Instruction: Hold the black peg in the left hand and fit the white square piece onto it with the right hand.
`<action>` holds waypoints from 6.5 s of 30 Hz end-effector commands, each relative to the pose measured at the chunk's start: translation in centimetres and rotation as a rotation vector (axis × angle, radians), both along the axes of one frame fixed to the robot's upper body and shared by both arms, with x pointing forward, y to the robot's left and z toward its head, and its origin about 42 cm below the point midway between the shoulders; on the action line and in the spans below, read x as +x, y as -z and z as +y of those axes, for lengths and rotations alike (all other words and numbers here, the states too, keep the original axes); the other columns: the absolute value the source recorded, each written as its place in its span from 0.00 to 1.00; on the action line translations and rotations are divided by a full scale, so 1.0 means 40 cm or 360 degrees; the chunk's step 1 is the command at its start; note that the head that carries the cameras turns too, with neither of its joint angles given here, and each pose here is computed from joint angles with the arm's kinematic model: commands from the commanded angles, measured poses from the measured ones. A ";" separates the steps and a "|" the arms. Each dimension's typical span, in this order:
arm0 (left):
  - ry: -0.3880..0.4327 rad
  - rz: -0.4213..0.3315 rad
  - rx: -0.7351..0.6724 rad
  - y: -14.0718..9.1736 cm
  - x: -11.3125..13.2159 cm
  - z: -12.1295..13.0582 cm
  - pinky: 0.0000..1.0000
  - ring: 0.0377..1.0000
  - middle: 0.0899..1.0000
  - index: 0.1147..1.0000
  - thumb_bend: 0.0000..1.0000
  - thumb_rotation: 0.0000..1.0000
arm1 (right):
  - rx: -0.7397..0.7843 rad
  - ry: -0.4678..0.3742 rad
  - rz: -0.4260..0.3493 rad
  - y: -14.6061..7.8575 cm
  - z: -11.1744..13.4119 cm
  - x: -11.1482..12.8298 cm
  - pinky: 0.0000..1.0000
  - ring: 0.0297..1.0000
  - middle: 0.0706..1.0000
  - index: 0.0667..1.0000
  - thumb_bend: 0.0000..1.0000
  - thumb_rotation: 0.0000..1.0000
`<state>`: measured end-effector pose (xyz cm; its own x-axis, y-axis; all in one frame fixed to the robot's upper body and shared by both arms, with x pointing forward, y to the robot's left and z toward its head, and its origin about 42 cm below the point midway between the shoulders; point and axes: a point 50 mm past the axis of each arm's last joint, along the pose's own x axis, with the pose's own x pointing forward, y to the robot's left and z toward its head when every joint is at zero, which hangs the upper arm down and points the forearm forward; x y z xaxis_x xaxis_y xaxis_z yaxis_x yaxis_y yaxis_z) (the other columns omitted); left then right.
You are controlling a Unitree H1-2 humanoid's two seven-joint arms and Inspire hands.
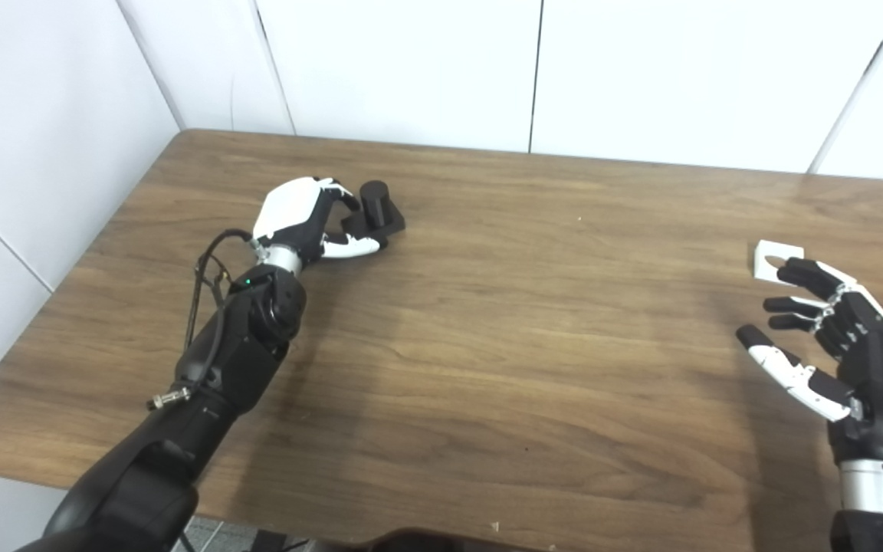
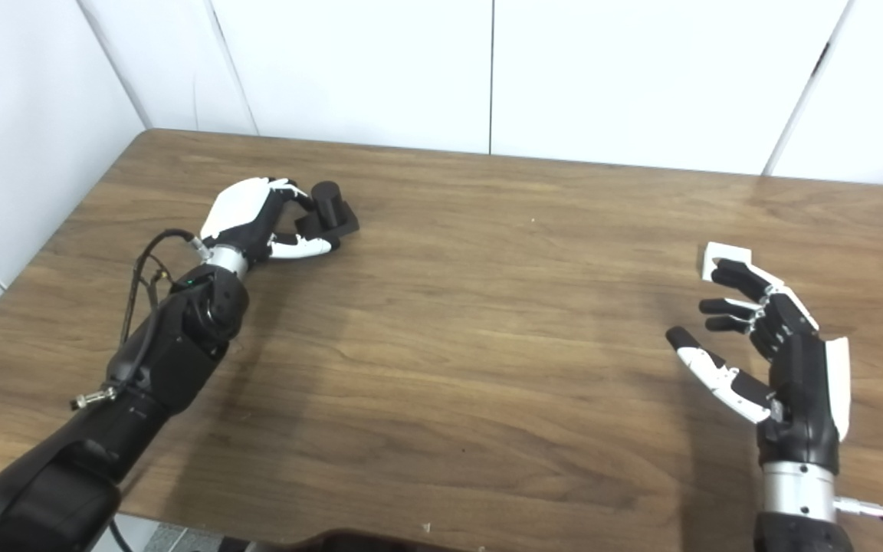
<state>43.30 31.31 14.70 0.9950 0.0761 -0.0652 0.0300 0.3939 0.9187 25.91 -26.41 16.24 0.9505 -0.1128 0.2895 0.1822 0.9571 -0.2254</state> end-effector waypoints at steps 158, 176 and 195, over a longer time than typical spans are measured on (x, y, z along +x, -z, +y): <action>0.1684 0.0627 0.0320 0.039 -0.140 -0.196 0.92 0.96 0.89 0.55 0.94 0.13 | -0.1126 0.0291 -0.0202 -0.338 -0.135 0.252 0.63 0.77 0.79 0.68 0.63 0.30; 0.1690 0.0620 0.0335 0.046 -0.151 -0.189 0.91 0.96 0.90 0.55 0.92 0.14 | -0.1609 0.0099 0.0295 -0.378 -0.180 0.453 0.72 0.88 0.87 0.72 0.70 0.41; 0.1687 0.0611 0.0328 0.055 -0.156 -0.187 0.91 0.96 0.89 0.55 0.92 0.14 | -0.1784 -0.0067 0.0537 -0.350 -0.177 0.523 0.77 0.91 0.92 0.77 0.73 0.47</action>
